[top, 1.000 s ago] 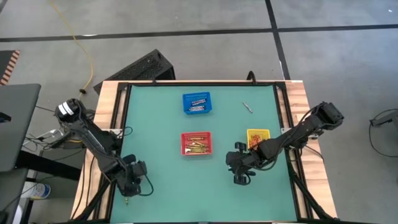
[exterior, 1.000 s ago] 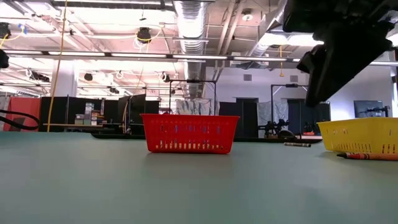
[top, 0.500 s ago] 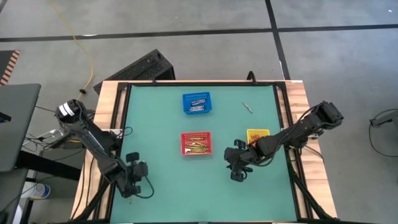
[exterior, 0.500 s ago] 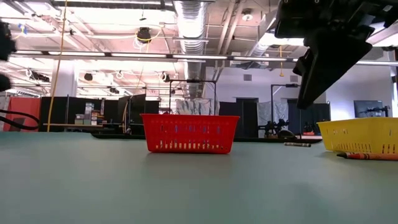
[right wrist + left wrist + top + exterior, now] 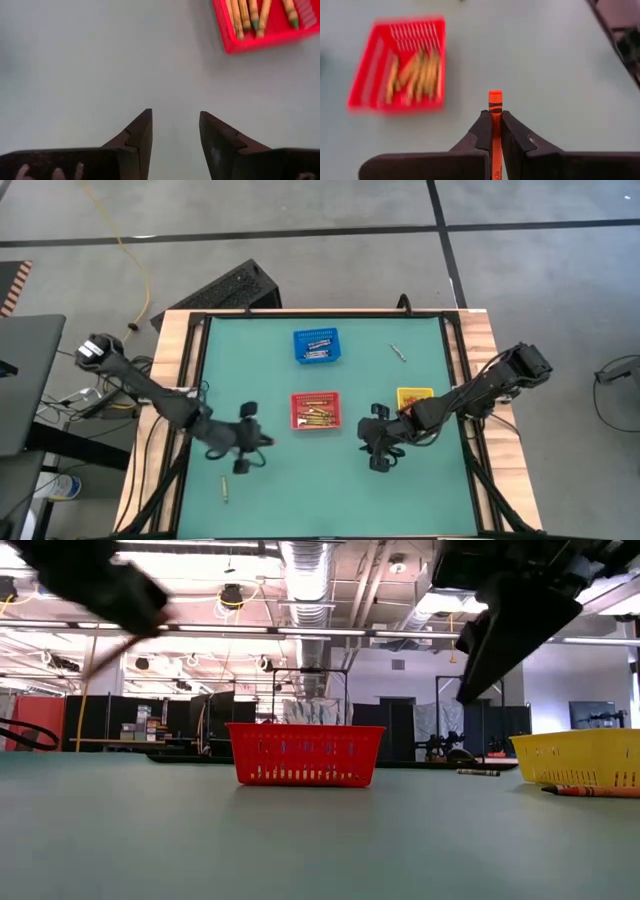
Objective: Sort crayons
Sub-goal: Put the orange crayon into the yellow bin
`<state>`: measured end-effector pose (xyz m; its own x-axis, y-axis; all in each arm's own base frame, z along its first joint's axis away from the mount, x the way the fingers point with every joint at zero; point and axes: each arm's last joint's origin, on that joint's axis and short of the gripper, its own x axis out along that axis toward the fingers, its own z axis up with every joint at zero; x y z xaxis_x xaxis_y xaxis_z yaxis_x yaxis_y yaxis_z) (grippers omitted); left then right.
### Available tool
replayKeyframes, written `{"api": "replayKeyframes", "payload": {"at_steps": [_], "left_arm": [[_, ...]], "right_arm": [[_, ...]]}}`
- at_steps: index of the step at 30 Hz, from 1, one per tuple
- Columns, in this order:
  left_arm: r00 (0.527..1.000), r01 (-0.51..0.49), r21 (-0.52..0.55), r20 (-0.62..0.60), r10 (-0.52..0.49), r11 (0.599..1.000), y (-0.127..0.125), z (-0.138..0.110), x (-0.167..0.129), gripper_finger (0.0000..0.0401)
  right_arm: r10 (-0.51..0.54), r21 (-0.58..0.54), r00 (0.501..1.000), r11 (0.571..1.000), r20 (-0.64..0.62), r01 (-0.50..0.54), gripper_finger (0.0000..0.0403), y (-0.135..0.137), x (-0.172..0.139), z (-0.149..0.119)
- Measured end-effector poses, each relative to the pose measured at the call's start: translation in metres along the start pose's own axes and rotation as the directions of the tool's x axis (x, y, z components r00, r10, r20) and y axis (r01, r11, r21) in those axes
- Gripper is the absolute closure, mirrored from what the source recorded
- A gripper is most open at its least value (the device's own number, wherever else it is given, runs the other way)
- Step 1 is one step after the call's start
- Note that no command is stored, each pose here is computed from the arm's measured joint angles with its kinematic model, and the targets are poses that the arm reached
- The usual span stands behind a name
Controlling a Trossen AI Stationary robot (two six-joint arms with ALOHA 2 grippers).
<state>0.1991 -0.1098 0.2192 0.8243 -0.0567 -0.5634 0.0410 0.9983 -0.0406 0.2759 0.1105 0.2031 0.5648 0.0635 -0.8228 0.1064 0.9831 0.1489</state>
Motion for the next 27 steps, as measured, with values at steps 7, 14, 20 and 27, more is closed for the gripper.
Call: {"api": "replayKeyframes", "payload": {"at_steps": [7,14,20,27], "left_arm": [[0.995,0.023,0.068,0.097,-0.029,0.997,0.053,0.026,0.043,0.0399],[0.994,0.101,0.057,0.037,-0.103,0.993,0.105,0.059,0.083,0.0399],[0.969,0.210,0.147,0.098,-0.226,0.966,0.118,0.103,0.123,0.0399],[0.873,0.199,0.253,0.393,-0.289,0.947,0.128,0.144,0.184,0.0396]], "right_arm": [[0.012,-0.053,1.000,0.999,0.023,-0.010,0.0249,0.001,0.000,0.002],[0.009,-0.047,1.000,0.999,0.012,-0.008,0.0249,0.002,0.000,0.001],[-0.071,0.060,0.997,0.995,-0.039,0.073,0.0251,-0.002,-0.021,-0.008],[-0.269,0.052,0.961,0.962,0.057,0.267,0.0266,0.010,-0.085,-0.049]]}}
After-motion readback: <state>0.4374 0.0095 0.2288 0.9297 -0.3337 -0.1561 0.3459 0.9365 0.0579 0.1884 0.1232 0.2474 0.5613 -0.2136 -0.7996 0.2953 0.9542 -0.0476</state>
